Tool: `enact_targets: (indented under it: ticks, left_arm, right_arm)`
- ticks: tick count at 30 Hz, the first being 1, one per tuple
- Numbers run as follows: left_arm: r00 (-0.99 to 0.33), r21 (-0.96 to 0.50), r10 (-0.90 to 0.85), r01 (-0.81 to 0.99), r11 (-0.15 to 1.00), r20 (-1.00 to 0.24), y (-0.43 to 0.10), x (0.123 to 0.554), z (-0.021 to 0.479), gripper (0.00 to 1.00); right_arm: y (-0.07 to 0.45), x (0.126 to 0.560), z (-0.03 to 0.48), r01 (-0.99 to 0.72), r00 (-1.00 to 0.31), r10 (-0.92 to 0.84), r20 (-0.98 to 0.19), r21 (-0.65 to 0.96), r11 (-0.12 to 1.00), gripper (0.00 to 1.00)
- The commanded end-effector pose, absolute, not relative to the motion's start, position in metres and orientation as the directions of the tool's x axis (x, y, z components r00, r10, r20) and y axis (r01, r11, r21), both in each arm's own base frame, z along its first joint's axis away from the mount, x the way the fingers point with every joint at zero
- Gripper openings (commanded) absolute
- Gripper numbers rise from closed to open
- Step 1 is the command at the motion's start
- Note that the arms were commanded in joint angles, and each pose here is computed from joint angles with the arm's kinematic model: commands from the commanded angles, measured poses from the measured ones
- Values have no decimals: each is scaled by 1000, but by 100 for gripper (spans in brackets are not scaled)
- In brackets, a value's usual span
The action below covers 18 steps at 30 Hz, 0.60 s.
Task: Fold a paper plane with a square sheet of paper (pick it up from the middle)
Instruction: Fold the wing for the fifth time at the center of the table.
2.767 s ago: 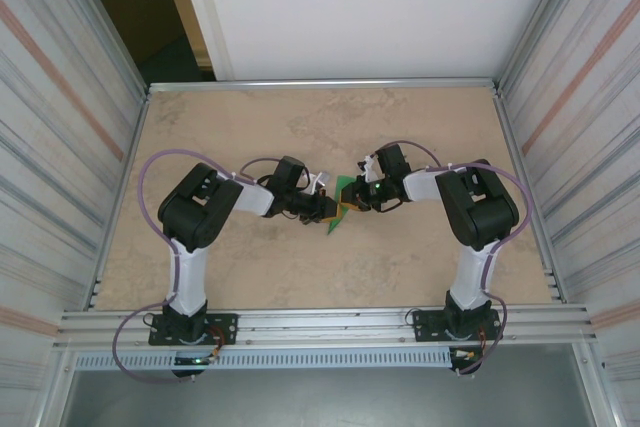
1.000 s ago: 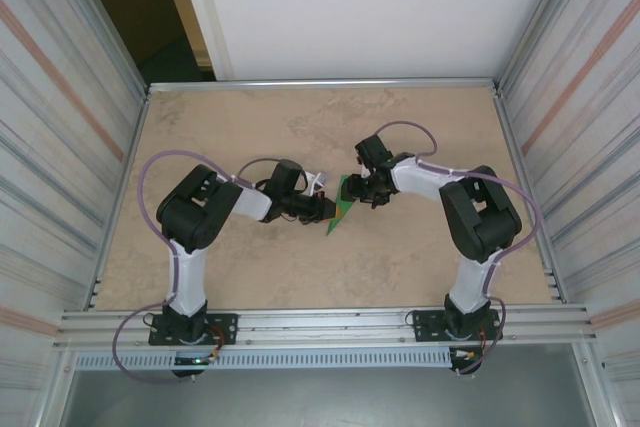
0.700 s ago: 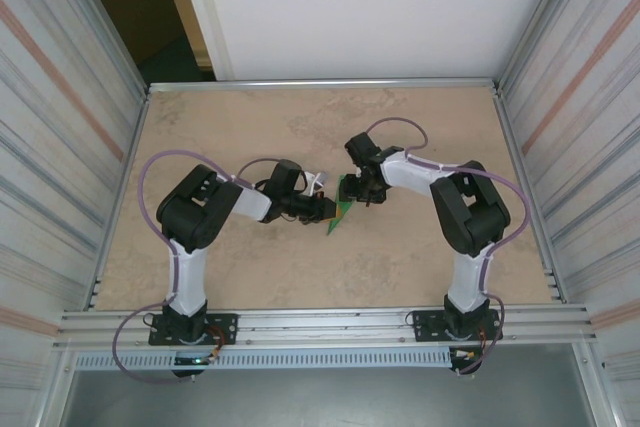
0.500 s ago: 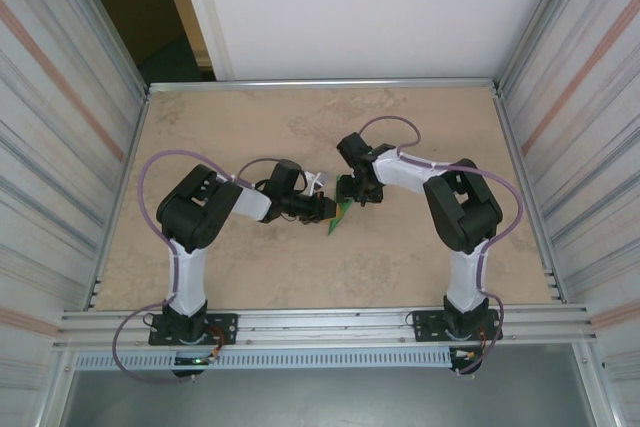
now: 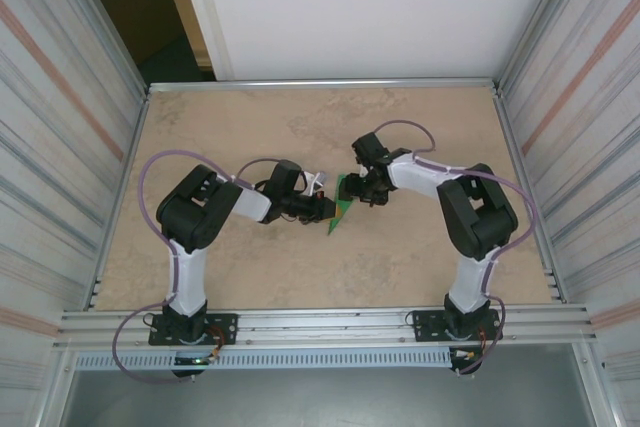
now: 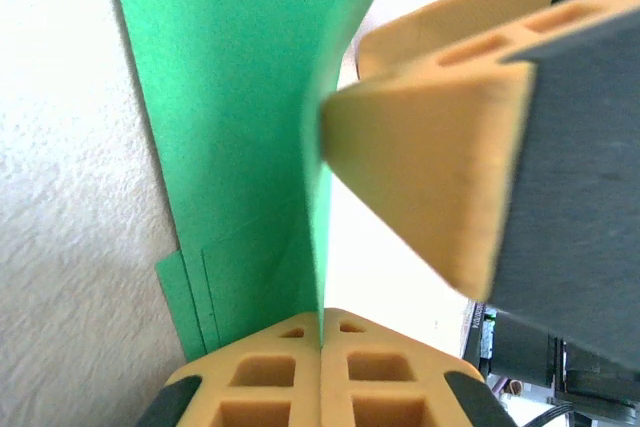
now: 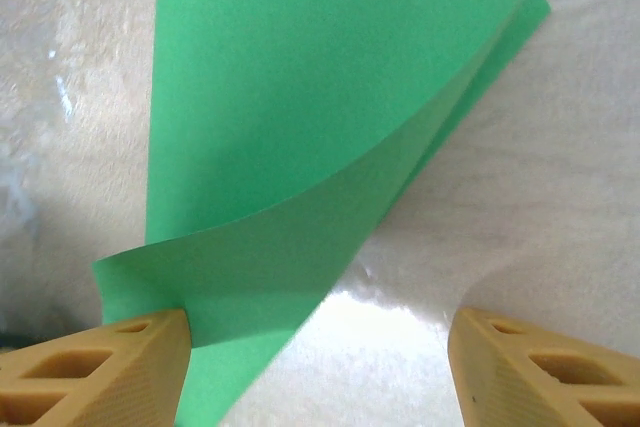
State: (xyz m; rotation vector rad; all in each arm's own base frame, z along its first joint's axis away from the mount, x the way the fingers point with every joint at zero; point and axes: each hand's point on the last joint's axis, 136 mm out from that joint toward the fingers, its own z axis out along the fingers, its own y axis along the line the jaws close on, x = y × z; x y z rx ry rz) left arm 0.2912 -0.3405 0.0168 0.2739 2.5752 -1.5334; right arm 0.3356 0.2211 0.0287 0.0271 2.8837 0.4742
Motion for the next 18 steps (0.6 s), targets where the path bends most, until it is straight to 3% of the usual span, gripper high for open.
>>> enact_targets:
  ticks: [1,5,11,18]
  left_arm:
    - [-999,-649,21,38,759,-34,-274,261,-93,0]
    - [-999,-645,17,40,763,-42,-273,261,-94,0]
    - [-998,-643,10,46,765,-60,-272,261,-93,0]
    - [-998,-658,-7,39,752,-68,-273,260,-92,0]
  right_arm:
    - [238,333,70,-95,-964,52,-261,523,847,67]
    - [244,322,91,-155,-953,67,-295,666,729,59]
    - [248,314,80,-142,-966,84,-246,768,624,31]
    - [257,320,67,-134,-976,62,-209,797,589,22]
